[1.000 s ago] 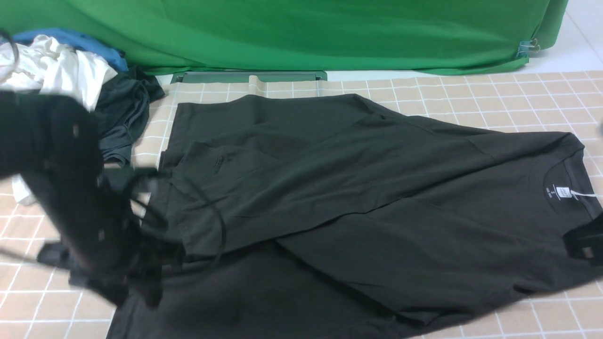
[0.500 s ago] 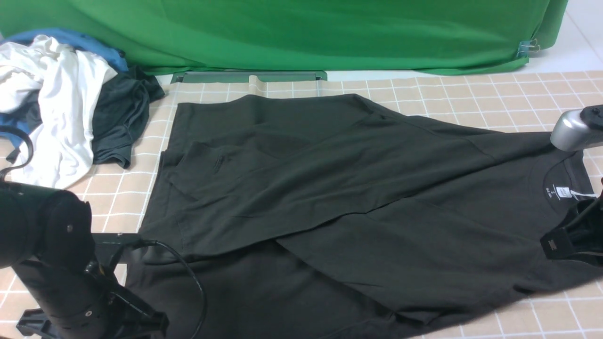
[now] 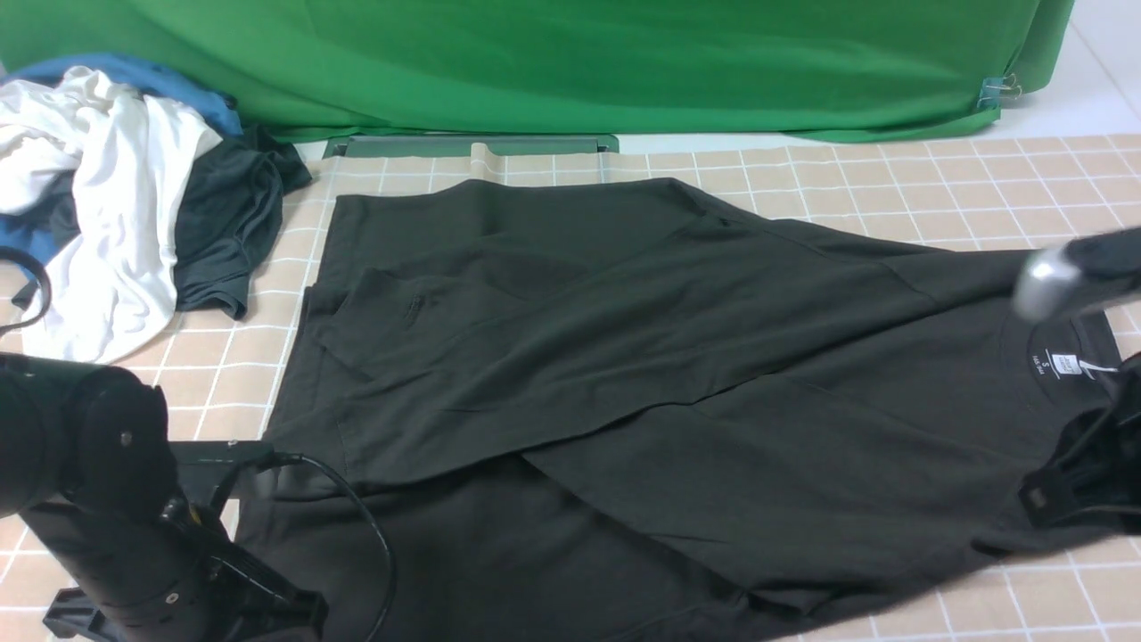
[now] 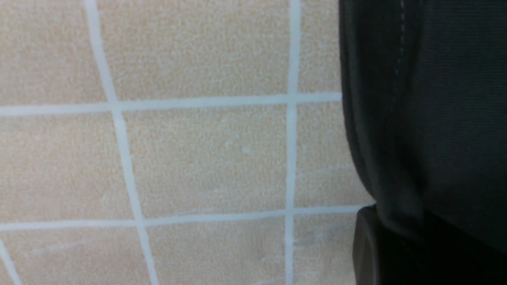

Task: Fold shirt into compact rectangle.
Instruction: 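Grasp the near edge of the shirt at its hem and shoulder corners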

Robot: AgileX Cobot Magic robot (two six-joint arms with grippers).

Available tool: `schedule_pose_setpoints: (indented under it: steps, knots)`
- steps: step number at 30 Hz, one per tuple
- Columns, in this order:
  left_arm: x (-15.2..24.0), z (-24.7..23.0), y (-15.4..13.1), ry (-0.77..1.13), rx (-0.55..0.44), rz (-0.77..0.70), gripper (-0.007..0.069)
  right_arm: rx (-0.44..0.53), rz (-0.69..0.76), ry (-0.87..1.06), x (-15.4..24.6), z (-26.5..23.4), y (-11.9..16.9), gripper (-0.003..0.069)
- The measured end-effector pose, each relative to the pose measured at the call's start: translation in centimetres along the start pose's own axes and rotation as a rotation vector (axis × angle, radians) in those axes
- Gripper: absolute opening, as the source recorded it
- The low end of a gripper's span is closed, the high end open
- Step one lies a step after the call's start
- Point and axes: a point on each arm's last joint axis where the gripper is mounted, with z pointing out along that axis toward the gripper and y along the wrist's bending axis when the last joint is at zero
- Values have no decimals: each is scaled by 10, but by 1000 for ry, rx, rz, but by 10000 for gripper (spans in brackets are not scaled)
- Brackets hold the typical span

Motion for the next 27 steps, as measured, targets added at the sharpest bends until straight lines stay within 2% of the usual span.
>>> schedule_pose_setpoints:
  steps: [4, 6, 8, 9, 11, 15, 22, 23, 27]
  knots:
    - [7, -16, 0, -50, 11, 8, 35, -6, -18, 110, -8, 27, -5, 286]
    - [15, -32, -1, -116, 23, 2, 35, -9, -53, 166, -14, 49, -9, 454]
    - [18, -36, -1, -131, 26, -4, 35, -8, -62, 169, -16, 55, -10, 490]
    - [23, -44, -1, -165, 33, -6, 35, -2, -77, 156, -21, 64, -12, 546]
    - [27, -50, 0, -186, 38, -12, 35, 8, -87, 142, -26, 75, -15, 571]
    - [31, -55, 0, -207, 39, -18, 35, 17, -88, 129, -31, 87, -18, 582]
    - [30, -56, 1, -229, 32, -14, 35, 8, -128, 214, -31, 118, -23, 573]
    - [30, -56, 1, -234, 33, -14, 35, 5, -133, 227, -30, 122, -24, 552]
    - [30, -56, 1, -237, 33, -13, 35, 0, -149, 246, -29, 126, -24, 352]
